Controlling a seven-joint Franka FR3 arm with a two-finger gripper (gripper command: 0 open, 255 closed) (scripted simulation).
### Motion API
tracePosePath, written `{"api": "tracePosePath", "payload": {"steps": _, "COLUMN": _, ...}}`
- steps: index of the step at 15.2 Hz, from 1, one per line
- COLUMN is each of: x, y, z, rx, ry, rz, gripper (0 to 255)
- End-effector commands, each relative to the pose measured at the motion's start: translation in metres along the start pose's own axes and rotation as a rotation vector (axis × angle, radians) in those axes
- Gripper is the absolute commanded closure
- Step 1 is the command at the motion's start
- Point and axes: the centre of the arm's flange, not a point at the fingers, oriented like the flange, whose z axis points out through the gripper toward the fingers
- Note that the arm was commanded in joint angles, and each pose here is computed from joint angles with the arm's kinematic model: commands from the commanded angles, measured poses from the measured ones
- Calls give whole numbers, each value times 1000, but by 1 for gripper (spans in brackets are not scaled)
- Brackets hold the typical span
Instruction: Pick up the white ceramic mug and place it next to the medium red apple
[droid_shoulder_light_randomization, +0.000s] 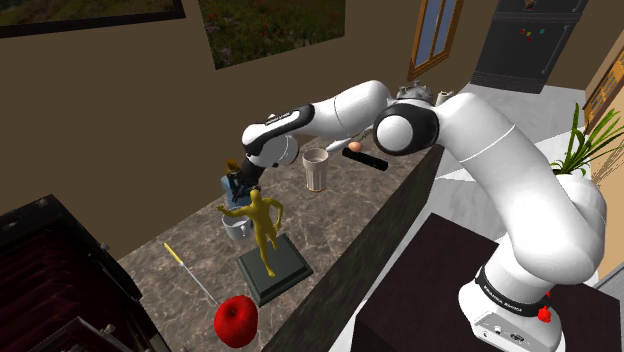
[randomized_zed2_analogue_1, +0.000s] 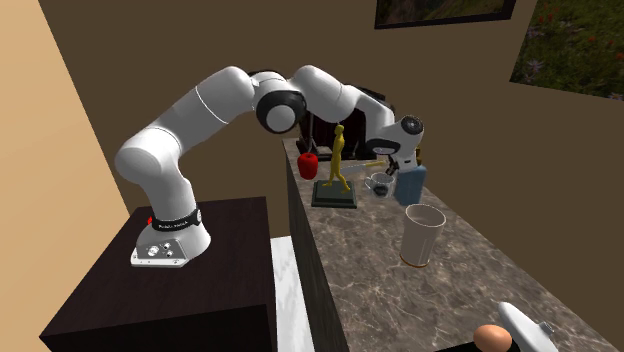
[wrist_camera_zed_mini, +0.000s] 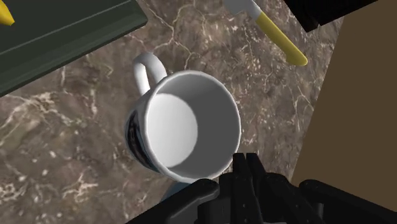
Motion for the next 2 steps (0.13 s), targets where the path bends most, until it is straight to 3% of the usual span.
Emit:
{"api": "tracePosePath", "payload": {"steps": 1, "x": 5, "y": 13, "z": 0, "rx": -21, "ry": -3, "rz": 19, "gripper": 255}}
{"api": "tracePosePath", "payload": {"steps": 2, "x": 3, "y": 10, "z": -5, "rx": -21, "ry": -3, "rz": 19, "gripper": 255}}
